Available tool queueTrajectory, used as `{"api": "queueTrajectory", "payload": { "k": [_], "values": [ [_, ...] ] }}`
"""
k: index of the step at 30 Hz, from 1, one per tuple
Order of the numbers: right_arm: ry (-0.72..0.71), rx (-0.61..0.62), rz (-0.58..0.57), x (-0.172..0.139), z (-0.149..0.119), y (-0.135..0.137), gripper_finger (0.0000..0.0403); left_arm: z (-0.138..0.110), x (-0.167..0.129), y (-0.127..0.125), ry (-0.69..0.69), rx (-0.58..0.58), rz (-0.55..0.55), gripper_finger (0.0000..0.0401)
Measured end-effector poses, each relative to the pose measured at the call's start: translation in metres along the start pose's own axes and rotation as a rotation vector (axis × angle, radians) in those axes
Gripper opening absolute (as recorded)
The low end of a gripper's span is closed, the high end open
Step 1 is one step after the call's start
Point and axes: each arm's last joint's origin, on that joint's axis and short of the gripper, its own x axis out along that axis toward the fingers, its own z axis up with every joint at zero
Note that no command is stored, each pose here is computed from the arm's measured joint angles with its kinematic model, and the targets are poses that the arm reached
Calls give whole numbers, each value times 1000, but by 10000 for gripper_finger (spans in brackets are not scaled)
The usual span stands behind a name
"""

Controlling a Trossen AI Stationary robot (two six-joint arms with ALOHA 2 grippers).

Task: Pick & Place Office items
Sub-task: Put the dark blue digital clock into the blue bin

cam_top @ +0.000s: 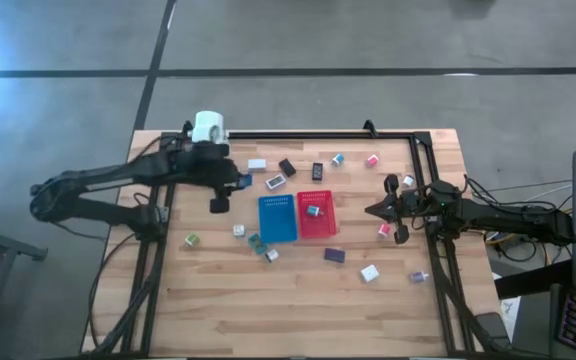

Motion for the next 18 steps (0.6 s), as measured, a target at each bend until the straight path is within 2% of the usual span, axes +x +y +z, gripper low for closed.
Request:
{"api": "queueTrajectory", "payload": {
  "k": [2,5,12,18],
  "values": [
    [0,0,0,0,0,0,8,1,-7,-1,-159,-40,32,145],
    [0,2,0,0,0,0,8,-4,-16,-3,-323,-100,67,145],
    [0,0,0,0,0,0,8,-22,-31,-11,-499,-244,81,145],
    [0,3,-1,0,0,0,8,-43,-41,-22,-666,-234,60,145]
  ]
}}
